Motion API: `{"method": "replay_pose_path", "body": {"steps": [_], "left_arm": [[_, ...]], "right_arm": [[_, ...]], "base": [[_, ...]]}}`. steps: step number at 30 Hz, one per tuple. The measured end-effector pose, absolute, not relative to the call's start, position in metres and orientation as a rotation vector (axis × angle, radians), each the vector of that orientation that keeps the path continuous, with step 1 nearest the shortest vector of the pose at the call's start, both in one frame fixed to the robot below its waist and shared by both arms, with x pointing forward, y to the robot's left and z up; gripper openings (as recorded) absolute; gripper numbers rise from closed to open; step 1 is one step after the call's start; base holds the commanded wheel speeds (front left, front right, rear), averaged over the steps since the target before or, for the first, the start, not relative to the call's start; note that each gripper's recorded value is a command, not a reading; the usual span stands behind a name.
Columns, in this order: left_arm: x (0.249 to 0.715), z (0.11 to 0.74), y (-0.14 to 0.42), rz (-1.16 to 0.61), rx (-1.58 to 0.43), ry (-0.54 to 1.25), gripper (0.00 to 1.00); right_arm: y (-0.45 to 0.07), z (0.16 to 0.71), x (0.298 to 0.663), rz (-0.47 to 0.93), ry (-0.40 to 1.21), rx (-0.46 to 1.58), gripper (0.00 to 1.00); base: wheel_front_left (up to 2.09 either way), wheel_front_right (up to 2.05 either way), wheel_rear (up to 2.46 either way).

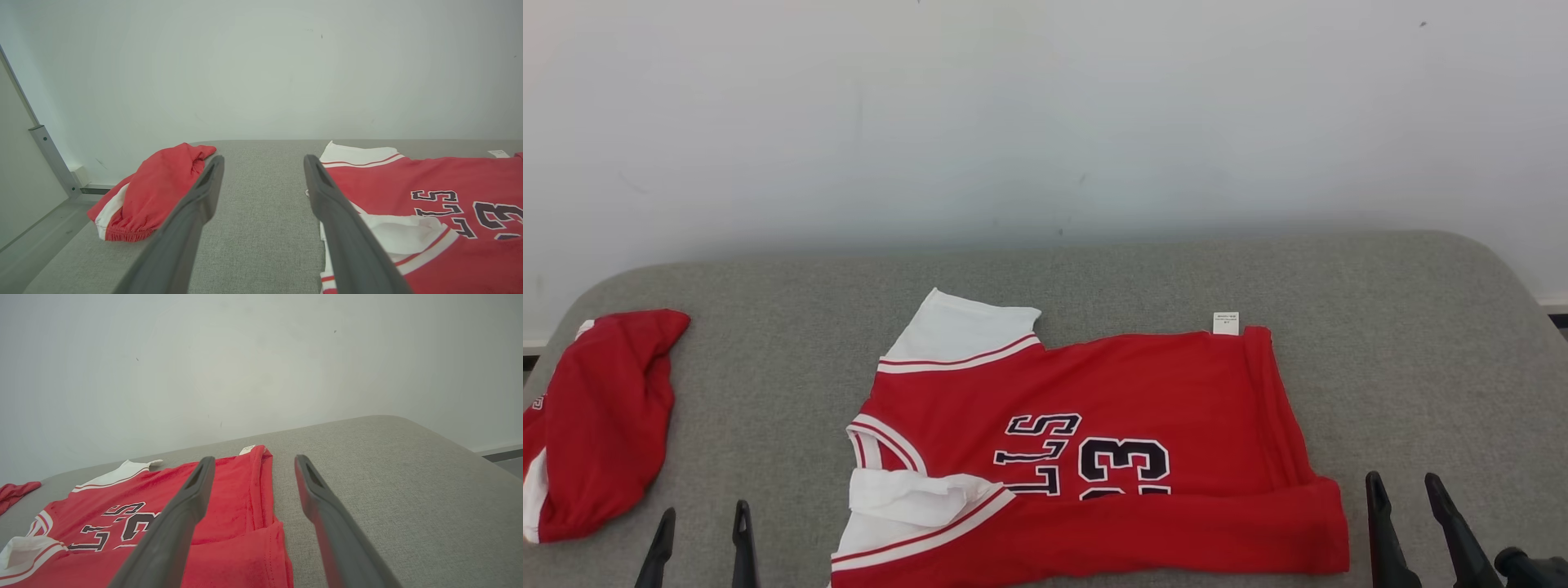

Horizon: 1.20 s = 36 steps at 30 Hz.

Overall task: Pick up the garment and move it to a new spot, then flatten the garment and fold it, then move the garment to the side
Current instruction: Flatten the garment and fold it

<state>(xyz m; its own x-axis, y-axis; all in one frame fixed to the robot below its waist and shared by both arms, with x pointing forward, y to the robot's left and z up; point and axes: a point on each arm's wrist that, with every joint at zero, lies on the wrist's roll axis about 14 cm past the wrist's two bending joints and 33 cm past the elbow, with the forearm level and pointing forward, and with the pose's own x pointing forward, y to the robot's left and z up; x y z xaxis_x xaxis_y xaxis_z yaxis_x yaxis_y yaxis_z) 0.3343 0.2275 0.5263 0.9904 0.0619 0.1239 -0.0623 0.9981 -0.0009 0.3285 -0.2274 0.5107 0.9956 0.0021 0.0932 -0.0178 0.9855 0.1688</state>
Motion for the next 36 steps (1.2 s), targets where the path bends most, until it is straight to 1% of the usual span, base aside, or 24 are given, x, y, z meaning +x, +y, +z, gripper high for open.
{"method": "replay_pose_path", "body": {"steps": [4, 10, 19, 36], "left_arm": [[0.329, 0.522, 0.230, 0.049, -0.005, -0.110, 1.00], [0.328, 0.511, 0.222, -0.015, 0.035, -0.036, 1.00], [0.333, 0.522, 0.219, -0.017, 0.042, -0.042, 1.00], [0.333, 0.516, 0.215, -0.010, 0.052, -0.021, 1.00]], "right_arm": [[-0.221, 0.509, 0.326, 0.018, -0.091, 0.160, 1.00], [-0.212, 0.510, 0.327, 0.043, -0.091, 0.145, 1.00], [-0.205, 0.504, 0.327, 0.064, -0.055, 0.139, 1.00], [-0.201, 0.504, 0.329, 0.092, -0.037, 0.099, 1.00]], "base": [[0.00, 0.00, 0.00], [0.00, 0.00, 0.00], [0.00, 0.00, 0.00], [0.00, 0.00, 0.00]]}}
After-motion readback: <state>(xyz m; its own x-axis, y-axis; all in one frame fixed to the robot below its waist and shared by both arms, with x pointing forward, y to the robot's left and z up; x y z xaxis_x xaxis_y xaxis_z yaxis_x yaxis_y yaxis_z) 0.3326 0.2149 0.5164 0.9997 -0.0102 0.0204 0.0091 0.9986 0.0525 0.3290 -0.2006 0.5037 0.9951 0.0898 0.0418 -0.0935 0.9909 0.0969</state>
